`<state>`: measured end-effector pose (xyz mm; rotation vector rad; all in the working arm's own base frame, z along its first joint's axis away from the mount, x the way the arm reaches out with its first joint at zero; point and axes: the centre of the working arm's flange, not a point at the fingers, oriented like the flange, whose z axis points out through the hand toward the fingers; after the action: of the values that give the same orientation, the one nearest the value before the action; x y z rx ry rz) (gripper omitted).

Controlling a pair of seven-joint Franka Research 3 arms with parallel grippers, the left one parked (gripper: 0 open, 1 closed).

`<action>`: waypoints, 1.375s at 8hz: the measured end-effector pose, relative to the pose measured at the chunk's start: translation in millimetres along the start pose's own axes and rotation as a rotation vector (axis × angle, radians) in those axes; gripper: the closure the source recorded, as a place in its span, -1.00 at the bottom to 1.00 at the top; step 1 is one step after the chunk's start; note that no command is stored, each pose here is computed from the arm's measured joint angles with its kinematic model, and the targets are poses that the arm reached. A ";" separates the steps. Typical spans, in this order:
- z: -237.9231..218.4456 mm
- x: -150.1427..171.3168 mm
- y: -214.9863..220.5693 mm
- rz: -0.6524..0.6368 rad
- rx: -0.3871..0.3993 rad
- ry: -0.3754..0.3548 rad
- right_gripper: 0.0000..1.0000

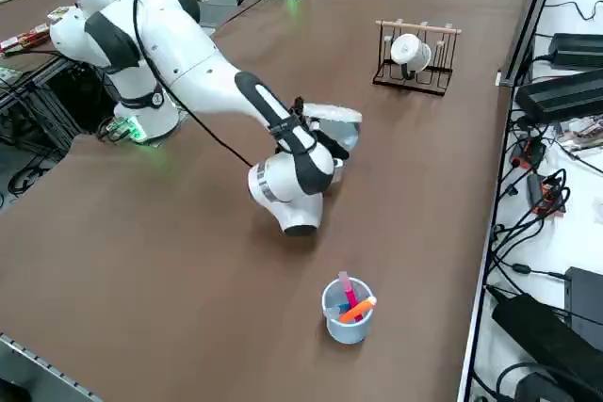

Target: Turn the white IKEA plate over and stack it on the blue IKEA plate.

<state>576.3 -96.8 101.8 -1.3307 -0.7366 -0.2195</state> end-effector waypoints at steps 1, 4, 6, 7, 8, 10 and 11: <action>-4.2 -1.0 -1.3 0.003 -0.008 -0.010 -0.97; -23.1 -5.2 -7.4 0.017 -0.048 -0.045 -1.00; -44.3 -2.3 -14.4 0.025 -0.107 -0.133 -1.00; -57.2 2.7 -18.8 0.027 -0.153 -0.196 -1.00; -73.9 6.4 -26.6 0.034 -0.202 -0.257 -1.00; -115.1 14.2 -52.9 0.053 -0.309 -0.358 -1.00; -135.4 24.9 -67.9 0.053 -0.373 -0.418 -1.00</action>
<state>607.0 -233.9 163.7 -1.7782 -1.0439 -0.0335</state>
